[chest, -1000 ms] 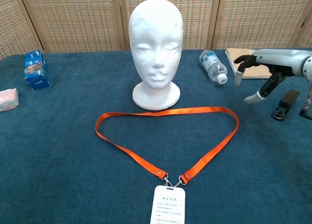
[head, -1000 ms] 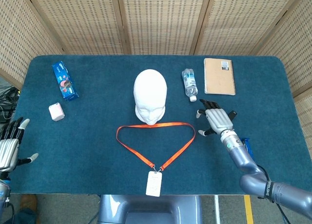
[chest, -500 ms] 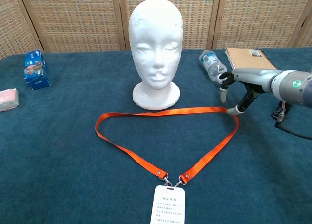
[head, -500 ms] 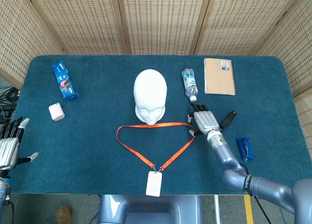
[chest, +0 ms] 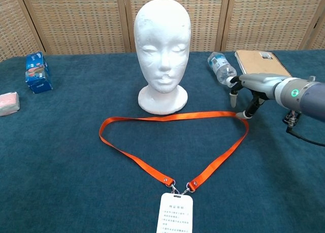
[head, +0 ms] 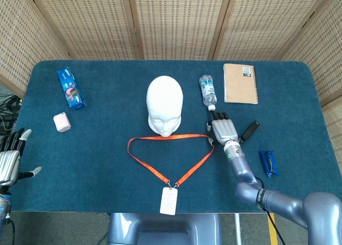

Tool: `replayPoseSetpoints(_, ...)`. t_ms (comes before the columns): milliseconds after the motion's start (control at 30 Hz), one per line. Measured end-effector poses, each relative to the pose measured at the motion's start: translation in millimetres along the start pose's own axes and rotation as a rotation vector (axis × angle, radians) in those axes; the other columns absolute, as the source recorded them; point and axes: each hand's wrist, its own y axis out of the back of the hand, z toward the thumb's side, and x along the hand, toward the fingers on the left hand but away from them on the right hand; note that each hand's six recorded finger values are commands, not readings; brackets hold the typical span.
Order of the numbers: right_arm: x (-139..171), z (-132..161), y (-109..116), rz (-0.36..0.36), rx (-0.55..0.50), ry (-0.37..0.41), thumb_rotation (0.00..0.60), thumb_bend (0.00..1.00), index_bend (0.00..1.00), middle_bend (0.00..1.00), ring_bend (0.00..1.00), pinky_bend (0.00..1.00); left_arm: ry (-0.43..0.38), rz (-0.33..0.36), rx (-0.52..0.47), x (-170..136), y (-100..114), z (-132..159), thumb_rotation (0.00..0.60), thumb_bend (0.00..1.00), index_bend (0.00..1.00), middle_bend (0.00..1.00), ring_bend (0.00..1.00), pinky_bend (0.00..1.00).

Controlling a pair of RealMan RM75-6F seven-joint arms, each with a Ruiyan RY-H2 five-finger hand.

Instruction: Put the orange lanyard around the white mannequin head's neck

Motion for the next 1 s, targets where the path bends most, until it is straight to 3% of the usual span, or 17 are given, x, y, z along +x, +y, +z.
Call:
replayPoseSetpoints(300,-2.5,-3.0,-7.0,0.008,0.024,-0.019,0.600,0.55,0.56,0.00,0.00,0.00,0.004,0.003,-0.007,0.3,1.8,-1.5,0.600,0.00,0.00,0.00,0.00,0.00)
replayPoseSetpoints(567,-1.4,-3.0,-12.1,0.023,-0.008,-0.021,0.600,0.71,0.63,0.00,0.00,0.00,0.002,0.002,-0.009,-0.3,1.8,-1.5,0.600,0.00,0.00,0.00,0.00,0.00)
replayPoseSetpoints(1000,13.3,5.4,-2.0,-0.016,-0.008,0.053,0.600,0.77,0.69,0.00,0.00,0.00,-0.023,-0.010,-0.008,3.9,-1.3,6.1,0.600,0.00,0.00,0.00,0.00,0.00)
